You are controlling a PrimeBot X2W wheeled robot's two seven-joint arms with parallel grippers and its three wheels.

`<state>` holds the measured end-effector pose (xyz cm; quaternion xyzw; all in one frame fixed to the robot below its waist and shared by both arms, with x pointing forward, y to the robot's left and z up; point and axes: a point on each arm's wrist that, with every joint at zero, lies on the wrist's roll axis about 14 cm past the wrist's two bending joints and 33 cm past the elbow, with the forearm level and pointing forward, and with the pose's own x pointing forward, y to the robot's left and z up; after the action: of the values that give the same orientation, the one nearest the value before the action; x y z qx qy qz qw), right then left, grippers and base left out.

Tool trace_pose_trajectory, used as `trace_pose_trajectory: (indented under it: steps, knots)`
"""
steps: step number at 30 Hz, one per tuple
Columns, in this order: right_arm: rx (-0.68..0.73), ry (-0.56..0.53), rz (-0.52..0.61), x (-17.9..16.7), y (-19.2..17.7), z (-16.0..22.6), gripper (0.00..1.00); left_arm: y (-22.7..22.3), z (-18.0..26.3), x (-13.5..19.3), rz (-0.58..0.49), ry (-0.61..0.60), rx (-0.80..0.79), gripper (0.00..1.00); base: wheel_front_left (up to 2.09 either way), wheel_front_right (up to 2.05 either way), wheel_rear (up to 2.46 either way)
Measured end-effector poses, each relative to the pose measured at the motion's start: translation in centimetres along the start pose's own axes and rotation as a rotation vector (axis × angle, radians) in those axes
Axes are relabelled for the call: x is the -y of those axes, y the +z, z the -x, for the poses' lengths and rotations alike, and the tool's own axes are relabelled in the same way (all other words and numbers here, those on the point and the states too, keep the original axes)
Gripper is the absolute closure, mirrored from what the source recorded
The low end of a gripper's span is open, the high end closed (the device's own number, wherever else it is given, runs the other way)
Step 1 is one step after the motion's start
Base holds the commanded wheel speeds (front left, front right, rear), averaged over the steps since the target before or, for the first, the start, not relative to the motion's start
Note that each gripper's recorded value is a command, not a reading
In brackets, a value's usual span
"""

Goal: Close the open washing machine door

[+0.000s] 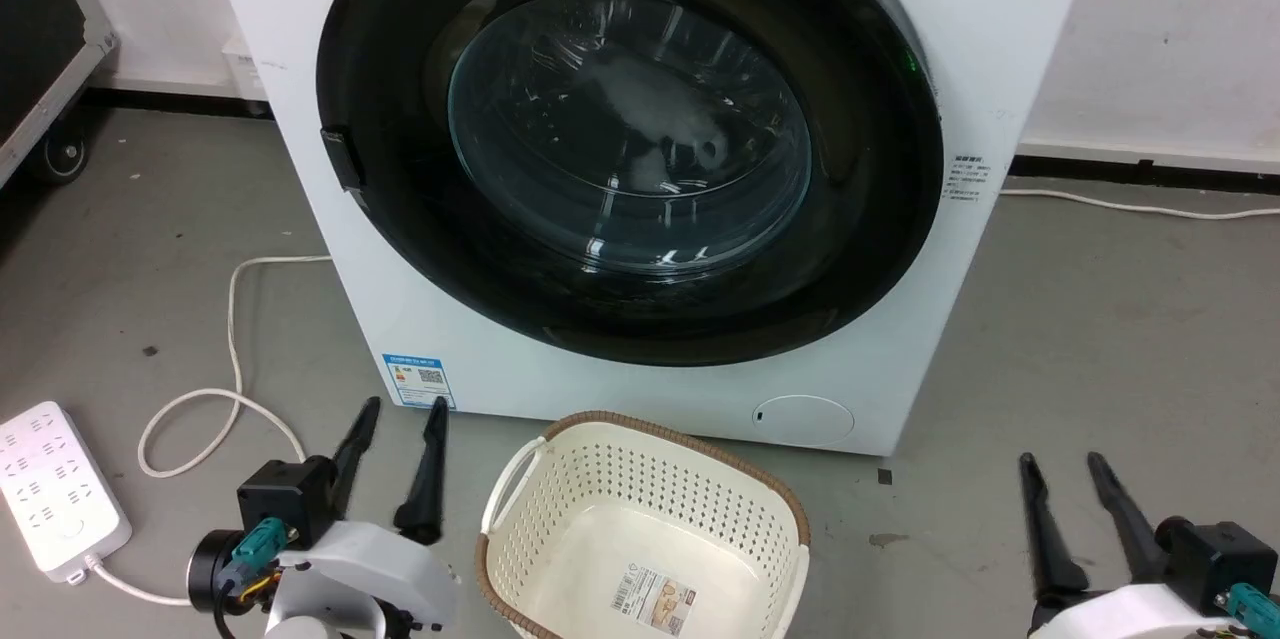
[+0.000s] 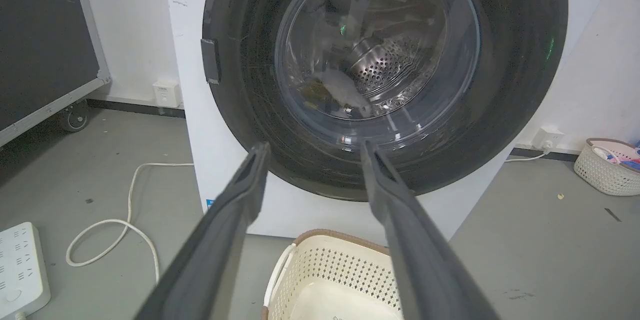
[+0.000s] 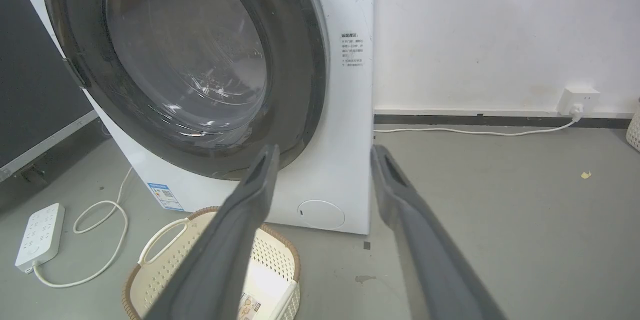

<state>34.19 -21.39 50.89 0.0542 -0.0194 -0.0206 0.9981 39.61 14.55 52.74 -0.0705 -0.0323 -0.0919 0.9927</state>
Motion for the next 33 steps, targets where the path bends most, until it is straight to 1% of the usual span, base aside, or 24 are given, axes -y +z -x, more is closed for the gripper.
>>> trace_pose_trajectory:
  steps: [33]
  knots:
    - [-0.027, 0.041, 0.029, -1.3, -0.2, -0.6, 1.0, 0.5, 0.2, -0.2, -0.034, 0.027, 0.0, 1.0, 0.0, 0.0, 0.0]
